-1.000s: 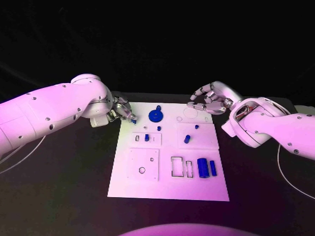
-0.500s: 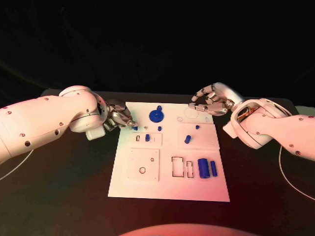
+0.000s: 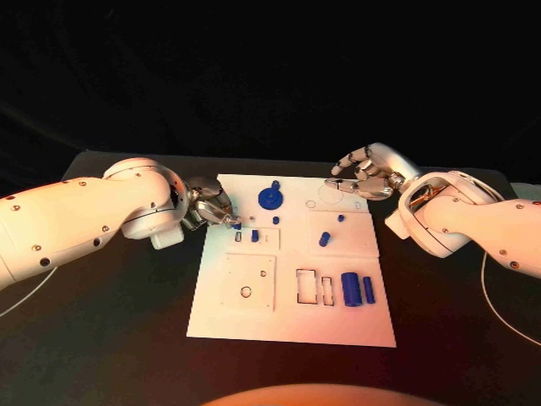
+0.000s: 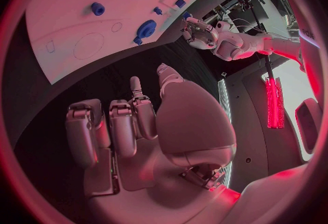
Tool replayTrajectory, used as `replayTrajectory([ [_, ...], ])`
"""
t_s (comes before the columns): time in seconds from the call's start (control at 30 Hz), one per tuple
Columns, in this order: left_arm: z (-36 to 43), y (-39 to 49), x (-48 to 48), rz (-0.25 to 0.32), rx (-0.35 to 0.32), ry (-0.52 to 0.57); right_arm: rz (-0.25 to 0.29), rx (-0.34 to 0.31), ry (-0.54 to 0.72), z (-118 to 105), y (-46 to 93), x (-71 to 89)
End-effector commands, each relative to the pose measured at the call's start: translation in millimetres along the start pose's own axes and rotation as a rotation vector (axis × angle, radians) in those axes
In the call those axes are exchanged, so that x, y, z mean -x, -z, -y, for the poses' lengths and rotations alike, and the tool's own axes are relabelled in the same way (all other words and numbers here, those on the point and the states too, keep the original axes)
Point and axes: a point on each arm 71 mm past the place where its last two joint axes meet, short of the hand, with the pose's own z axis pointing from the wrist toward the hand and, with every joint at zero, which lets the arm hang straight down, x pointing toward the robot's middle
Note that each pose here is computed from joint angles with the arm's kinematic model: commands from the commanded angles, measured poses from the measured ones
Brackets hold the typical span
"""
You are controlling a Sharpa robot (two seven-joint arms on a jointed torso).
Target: Assemble the parts on the task board
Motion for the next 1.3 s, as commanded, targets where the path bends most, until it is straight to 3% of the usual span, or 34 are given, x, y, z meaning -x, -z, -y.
replayTrajectory([
  [0.03,4.0,-1.2,-1.2,0.009,-0.021,-0.048,-0.015,0.007,0.009,-0.7,0.1,-1.9],
  [0.73,2.3,-8.1,-9.0,-0.060,0.036,-0.097,-0.016,0.008,0.008,-1.0,0.4,-2.4],
  [1.3,3.7,-11.8,-10.8,-0.065,0.039,-0.101,-0.016,0.010,0.008,-1.5,0.1,-2.8],
])
